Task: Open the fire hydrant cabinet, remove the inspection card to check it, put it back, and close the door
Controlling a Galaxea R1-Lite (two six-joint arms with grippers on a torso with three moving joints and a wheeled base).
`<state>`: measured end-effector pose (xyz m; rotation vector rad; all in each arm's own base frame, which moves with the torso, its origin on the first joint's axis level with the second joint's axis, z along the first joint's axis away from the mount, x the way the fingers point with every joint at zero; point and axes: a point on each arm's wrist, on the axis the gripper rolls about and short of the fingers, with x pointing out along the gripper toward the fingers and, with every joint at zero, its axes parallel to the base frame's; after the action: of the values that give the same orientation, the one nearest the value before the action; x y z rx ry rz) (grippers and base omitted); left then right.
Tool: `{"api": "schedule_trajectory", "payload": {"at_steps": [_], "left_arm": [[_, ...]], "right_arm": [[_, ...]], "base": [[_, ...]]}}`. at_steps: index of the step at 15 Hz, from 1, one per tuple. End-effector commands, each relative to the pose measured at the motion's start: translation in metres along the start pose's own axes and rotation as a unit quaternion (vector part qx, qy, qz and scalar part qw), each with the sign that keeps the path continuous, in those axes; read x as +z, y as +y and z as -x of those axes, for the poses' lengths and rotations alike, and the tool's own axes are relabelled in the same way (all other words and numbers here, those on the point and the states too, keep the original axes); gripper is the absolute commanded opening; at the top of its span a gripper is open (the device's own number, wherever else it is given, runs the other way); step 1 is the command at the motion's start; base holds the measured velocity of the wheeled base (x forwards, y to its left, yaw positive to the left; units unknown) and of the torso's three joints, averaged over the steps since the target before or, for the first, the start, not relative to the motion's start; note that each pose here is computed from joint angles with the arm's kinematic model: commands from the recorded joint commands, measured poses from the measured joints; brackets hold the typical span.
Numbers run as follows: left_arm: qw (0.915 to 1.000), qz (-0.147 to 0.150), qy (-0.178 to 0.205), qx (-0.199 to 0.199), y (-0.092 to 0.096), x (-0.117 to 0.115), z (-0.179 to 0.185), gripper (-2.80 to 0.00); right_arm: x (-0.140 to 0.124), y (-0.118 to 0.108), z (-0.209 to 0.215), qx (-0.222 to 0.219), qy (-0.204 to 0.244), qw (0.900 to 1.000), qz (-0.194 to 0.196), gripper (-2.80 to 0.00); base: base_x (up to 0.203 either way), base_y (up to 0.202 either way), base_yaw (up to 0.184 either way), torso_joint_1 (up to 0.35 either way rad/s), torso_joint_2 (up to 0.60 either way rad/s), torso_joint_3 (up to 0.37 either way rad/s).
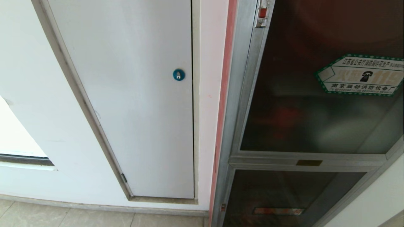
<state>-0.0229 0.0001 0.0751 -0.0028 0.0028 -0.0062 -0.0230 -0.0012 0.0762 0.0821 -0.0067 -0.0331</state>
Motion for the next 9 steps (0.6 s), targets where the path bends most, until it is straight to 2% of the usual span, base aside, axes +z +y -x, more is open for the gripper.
{"api": "schedule_trajectory", "payload": {"at_steps": [1,9], "left_arm": [[1.0000,0.000,0.001,0.000,0.0000,-0.0003,-0.0002,-2.80],[1.0000,0.000,0.001,0.000,0.0000,-0.0003,-0.0002,-2.80]], "right_arm": [[0.0001,-0.0002,0.0000,-0.004,-0.001,1.000,-0.007,-2.80],[0.0000,-0.0002,0.0000,-0.004,-0.001,1.000,-0.007,-2.80]], "base": [[0.000,0.000,0.000,0.000,0.00,0.000],[0.000,0.000,0.000,0.000,0.00,0.000]]}}
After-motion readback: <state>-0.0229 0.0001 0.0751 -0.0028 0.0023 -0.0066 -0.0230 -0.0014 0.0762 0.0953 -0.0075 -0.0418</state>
